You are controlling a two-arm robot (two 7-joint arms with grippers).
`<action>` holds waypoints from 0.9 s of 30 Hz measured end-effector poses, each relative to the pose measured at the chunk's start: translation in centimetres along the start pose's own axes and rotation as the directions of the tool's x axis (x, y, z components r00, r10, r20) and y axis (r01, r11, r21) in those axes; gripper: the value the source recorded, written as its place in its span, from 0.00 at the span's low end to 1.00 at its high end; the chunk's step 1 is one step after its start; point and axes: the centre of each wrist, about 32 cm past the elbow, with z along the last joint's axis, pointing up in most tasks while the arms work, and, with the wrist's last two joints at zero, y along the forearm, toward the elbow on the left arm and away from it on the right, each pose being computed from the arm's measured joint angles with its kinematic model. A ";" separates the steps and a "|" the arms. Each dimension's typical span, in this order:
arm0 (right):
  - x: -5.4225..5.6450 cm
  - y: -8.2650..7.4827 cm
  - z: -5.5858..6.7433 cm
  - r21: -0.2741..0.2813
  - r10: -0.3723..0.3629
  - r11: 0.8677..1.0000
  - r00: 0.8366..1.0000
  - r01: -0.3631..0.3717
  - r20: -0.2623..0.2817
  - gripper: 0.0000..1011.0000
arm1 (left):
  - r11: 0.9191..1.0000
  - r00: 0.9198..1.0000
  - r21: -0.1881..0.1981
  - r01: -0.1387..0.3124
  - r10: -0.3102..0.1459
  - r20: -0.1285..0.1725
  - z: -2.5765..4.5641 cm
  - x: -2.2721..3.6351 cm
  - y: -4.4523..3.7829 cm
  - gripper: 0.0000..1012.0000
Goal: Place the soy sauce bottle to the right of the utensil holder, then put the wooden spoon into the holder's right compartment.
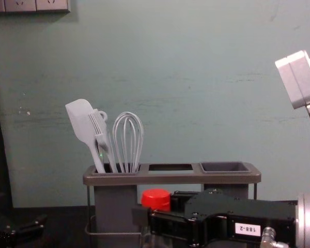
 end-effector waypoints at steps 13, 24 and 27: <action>-1.1 -0.6 0.9 0.028 0.024 0.999 0.999 -0.024 0.022 0.38 | 1.000 1.000 0.000 0.000 0.000 0.000 0.00 0.00 0.00 1.00; -2.8 -3.4 2.2 0.059 -0.007 0.998 0.997 0.002 0.075 0.38 | 1.000 1.000 0.000 0.000 0.000 0.000 0.00 0.00 0.00 1.00; -3.1 -4.7 2.3 0.079 -0.026 0.997 0.997 0.021 0.066 0.38 | 1.000 1.000 0.000 0.000 0.000 0.000 0.00 0.00 0.00 1.00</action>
